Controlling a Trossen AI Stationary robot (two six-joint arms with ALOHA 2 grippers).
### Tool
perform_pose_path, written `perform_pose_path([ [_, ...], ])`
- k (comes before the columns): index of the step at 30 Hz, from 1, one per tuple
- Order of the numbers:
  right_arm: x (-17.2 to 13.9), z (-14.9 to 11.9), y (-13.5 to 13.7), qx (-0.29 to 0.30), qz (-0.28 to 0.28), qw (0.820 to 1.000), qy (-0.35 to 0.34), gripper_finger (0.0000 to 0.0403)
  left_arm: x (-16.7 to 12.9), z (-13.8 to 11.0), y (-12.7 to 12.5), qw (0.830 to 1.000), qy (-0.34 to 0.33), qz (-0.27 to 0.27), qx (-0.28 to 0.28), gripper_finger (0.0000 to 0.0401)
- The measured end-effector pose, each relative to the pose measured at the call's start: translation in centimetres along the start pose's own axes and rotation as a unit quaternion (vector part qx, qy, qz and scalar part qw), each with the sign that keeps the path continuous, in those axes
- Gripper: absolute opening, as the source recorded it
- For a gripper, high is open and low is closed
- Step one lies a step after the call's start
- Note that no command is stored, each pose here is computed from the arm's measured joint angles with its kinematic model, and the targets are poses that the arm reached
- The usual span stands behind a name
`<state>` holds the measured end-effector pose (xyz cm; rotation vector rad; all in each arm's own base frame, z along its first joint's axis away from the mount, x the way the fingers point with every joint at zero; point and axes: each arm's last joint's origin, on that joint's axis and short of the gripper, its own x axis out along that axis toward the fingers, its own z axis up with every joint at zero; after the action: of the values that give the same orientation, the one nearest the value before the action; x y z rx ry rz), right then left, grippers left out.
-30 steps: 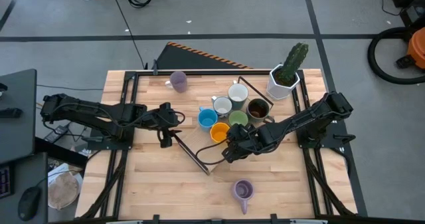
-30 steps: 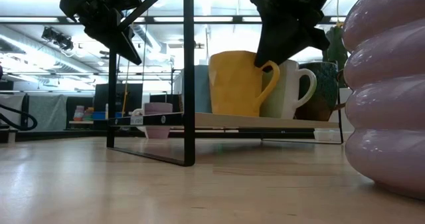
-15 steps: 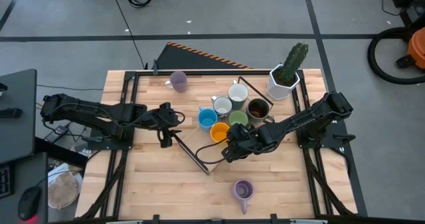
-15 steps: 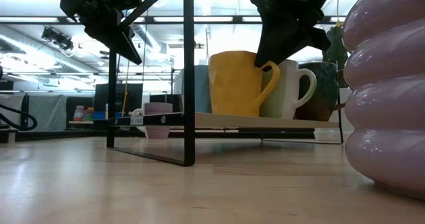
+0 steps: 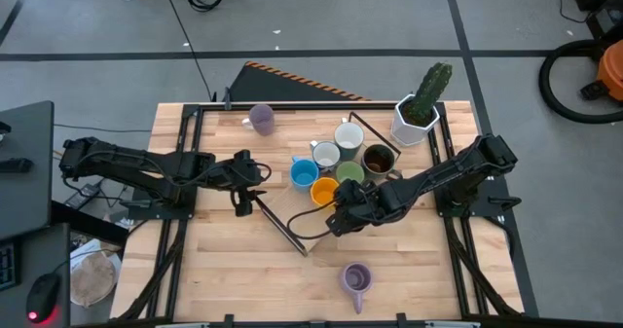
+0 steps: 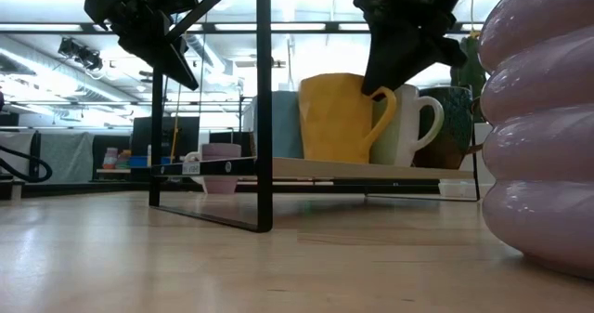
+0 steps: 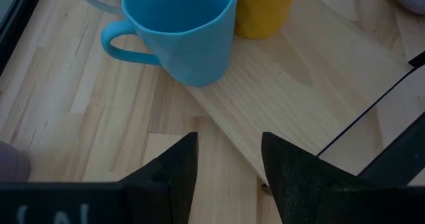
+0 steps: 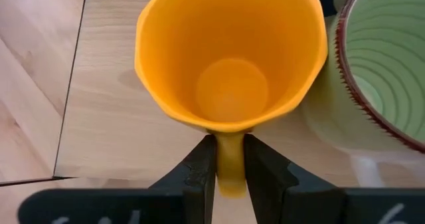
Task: Place coffee mugs
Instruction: Put the yellow mug on the shelf, then put the top violet mug on the shelf
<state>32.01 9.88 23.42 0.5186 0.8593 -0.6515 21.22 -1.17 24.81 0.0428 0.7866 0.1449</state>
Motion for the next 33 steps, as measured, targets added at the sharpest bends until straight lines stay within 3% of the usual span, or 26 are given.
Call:
perform_pose_path([
  [13, -0.9, 0.5, 0.2, -0.021, 0.008, 1.0, 0.019, 0.0141, 0.0, 0.0, 0.0, 1.0, 0.0, 0.0, 0.0, 0.0172],
  [19, -3.1, 0.8, -0.7, -0.028, 0.016, 0.999, 0.024, 0.0168, 0.0, 0.0, 0.0, 1.0, 0.002, 0.005, 0.026, 0.0172],
  [24, -5.8, -0.2, -2.1, -0.067, -0.004, 0.998, 0.01, 0.0172, 0.1, 0.1, 0.8, 0.995, -0.001, 0.071, 0.072, 0.0172],
  [28, -6.6, -1.7, -3.6, -0.069, -0.005, 0.998, 0.012, 0.0167, 0.2, 0.1, 2.1, 0.989, 0.014, 0.094, 0.115, 0.0172],
  [33, -6.9, -3.8, -5.2, -0.074, 0.001, 0.997, -0.009, 0.0162, 0.9, 0.4, 5.2, 0.987, 0.014, 0.128, 0.092, 0.0172],
])
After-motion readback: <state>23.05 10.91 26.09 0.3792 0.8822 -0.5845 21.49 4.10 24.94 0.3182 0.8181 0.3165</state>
